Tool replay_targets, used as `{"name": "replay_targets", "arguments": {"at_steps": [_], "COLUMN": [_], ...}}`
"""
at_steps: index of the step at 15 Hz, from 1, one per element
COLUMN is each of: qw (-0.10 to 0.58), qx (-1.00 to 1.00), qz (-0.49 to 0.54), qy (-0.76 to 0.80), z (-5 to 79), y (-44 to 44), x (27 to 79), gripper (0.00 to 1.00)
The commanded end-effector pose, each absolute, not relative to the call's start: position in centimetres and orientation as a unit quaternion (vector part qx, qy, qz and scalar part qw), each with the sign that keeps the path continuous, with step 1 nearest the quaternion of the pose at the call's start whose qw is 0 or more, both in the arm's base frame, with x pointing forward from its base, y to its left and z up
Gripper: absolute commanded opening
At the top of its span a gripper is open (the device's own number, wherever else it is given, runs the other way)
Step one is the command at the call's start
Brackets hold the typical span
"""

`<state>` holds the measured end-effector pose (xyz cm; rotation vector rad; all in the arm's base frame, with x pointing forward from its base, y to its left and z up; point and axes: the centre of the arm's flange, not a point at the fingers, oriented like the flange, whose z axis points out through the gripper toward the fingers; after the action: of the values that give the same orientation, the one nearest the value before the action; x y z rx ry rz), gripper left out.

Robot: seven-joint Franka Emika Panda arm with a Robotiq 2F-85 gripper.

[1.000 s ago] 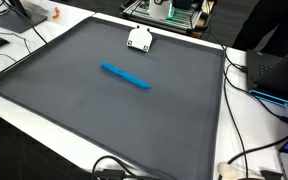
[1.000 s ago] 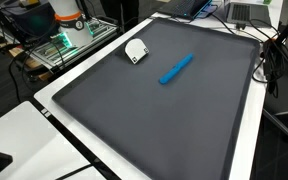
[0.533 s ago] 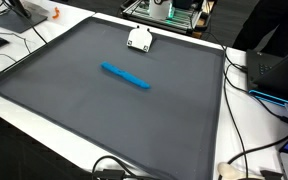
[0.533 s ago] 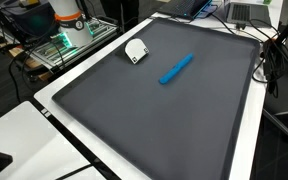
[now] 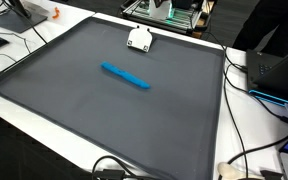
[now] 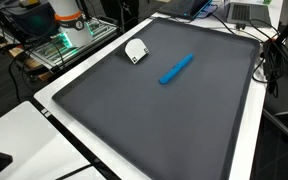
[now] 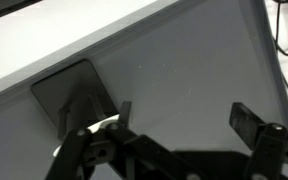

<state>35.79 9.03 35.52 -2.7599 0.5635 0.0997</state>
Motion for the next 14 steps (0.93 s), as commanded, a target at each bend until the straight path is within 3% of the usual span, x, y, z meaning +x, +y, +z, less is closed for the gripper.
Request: {"name": "replay_targets", "arguments": {"at_steps": [1, 14], "qw": [0.162, 0.175], "qx": [-0.941, -0.844], "qz": [0.042, 0.072], "qy": [0.293, 0.502], "z": [32.5, 25.0], "y": [7.7, 2.1], "x": [34.8, 35.1], "gripper": [1.0, 1.0]}}
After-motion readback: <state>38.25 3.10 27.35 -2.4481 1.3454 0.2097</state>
